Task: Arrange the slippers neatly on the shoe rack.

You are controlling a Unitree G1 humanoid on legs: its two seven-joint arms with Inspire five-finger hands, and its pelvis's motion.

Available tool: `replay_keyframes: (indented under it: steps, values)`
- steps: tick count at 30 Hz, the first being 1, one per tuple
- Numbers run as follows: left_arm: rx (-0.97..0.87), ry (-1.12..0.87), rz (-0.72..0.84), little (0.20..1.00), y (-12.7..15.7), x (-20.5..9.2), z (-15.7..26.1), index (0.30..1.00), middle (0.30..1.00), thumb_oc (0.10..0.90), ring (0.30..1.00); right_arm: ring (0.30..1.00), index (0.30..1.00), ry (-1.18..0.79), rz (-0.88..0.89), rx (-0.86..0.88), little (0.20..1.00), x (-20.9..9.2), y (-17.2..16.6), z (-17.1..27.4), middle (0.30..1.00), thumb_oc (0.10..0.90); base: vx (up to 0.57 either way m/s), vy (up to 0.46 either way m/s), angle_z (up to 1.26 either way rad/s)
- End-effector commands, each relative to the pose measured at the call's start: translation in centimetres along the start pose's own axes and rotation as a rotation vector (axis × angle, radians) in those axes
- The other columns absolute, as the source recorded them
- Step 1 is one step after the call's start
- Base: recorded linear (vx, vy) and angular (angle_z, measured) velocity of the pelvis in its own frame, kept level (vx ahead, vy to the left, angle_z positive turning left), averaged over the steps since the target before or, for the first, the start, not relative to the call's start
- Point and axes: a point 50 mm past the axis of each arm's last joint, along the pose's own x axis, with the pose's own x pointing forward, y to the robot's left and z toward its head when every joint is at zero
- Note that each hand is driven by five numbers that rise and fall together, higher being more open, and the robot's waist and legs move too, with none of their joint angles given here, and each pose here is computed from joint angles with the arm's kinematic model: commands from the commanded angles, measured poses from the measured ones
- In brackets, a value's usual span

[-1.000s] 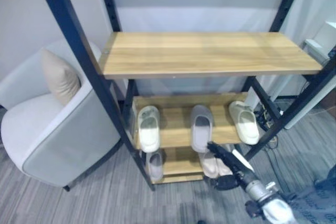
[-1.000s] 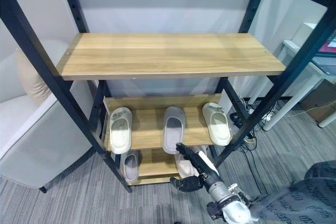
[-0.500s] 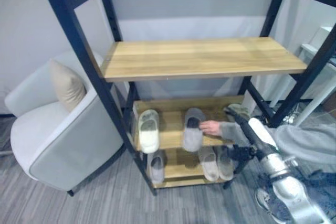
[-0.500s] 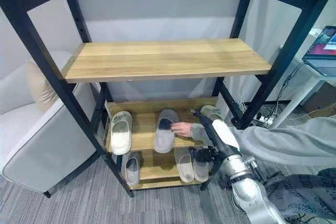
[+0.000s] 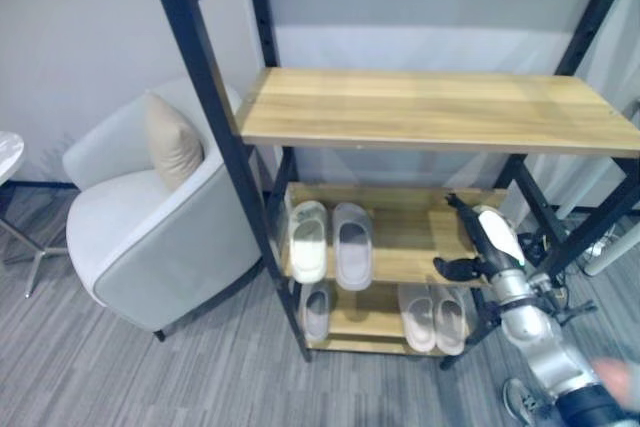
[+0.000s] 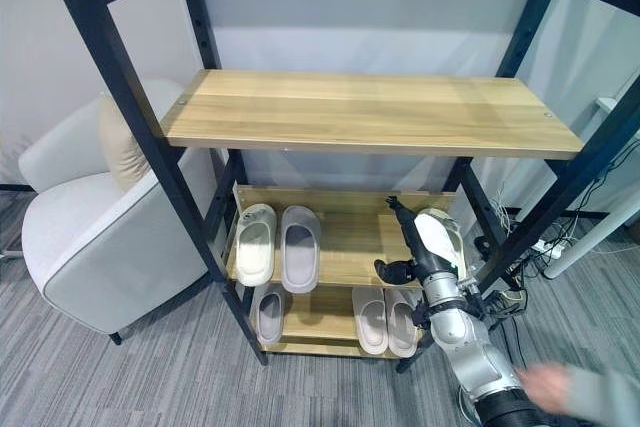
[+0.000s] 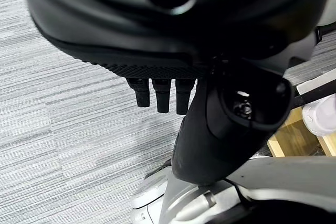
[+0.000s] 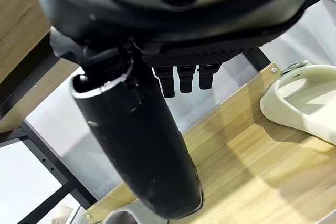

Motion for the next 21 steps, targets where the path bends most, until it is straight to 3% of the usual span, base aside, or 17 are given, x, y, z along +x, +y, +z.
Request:
replay_keyframes:
  steps: [1,4,7,8,18,21]
  values:
    - [0.054,-0.084,-0.019,0.900,-0.9,0.4,2.9,0.900,0.900,0.800,0.900,0.900,0.900,-0.248,-0.260,0.037,0.900,2.9,-5.6,5.1,0.900,0.800,0.02,0.021,0.05]
    - [0.053,-0.086,-0.016,0.900,-0.9,0.4,2.9,0.900,0.900,0.800,0.900,0.900,0.900,-0.295,-0.247,0.190,0.900,2.3,-5.2,6.0,0.900,0.800,0.00,0.000,0.00]
    - [0.057,-0.089,-0.015,0.900,-0.8,0.4,2.9,0.900,0.900,0.800,0.900,0.900,0.900,-0.321,-0.235,0.235,0.900,2.5,-5.0,6.6,0.900,0.800,-0.02,0.004,0.01]
    - [0.062,-0.105,-0.005,0.900,-0.4,0.4,3.4,0.900,0.900,0.800,0.900,0.900,0.900,-0.392,-0.195,0.273,0.900,3.6,-4.6,8.5,0.900,0.800,-0.07,0.008,0.03]
    - [0.003,-0.207,0.064,0.900,1.1,0.7,7.2,0.900,0.900,0.800,0.900,0.900,0.900,-0.518,-0.189,0.346,0.900,8.3,-5.4,14.2,0.900,0.800,-0.10,0.009,0.11]
    - [-0.019,-0.219,0.087,0.900,1.8,0.7,7.5,0.900,0.900,0.800,0.900,0.900,0.900,-0.494,-0.216,0.264,0.900,9.5,-6.7,14.1,0.900,0.800,-0.03,0.008,0.17]
